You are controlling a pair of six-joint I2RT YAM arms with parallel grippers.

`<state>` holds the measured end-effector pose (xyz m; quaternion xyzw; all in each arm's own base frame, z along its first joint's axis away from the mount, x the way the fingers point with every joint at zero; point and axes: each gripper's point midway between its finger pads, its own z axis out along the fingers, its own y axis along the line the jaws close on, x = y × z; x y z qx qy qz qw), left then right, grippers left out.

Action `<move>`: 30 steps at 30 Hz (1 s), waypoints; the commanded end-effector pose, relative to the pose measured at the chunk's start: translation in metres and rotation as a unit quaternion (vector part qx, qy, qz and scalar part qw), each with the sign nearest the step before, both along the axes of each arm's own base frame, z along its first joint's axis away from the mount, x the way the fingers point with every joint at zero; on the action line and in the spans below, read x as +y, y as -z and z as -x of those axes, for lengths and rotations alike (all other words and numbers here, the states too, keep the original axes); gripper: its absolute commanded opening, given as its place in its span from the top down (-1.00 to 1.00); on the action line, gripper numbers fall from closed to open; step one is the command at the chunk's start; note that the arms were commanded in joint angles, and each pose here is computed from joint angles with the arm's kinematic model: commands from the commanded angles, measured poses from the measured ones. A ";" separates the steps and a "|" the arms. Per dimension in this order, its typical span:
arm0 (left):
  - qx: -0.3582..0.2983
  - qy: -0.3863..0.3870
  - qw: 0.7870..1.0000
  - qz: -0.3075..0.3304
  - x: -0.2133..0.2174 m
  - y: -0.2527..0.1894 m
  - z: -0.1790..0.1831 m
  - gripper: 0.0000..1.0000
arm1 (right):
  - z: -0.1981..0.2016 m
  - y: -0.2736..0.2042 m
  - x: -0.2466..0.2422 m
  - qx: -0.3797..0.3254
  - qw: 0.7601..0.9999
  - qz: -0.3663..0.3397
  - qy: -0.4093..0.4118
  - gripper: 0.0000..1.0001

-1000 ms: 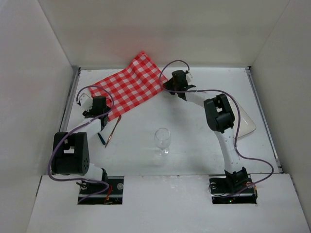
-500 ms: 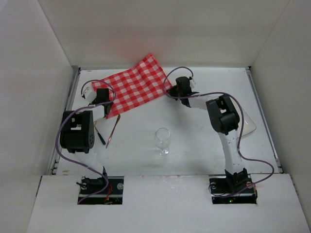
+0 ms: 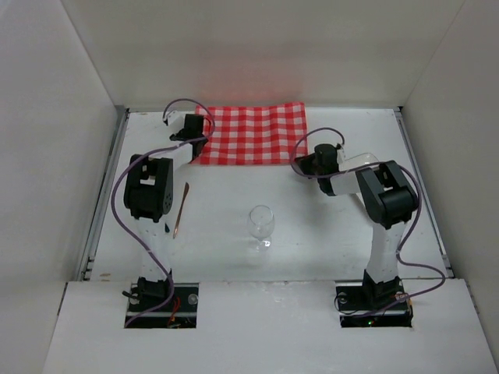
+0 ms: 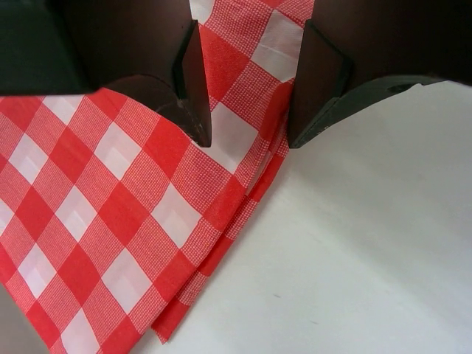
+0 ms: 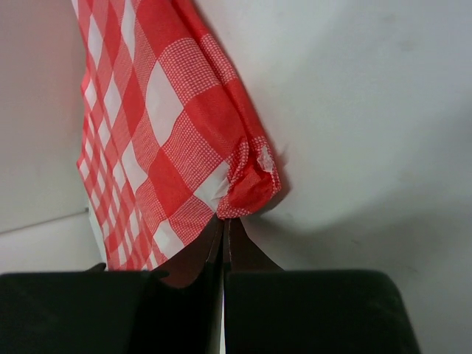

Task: Set the dinner table for one person

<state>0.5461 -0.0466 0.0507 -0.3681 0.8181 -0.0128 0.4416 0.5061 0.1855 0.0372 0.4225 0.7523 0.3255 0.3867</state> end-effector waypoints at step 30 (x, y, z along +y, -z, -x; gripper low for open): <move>-0.025 0.037 0.999 0.003 -0.039 -0.032 0.081 0.13 | 0.082 -0.004 -0.062 -0.014 0.999 -0.041 0.033 0.40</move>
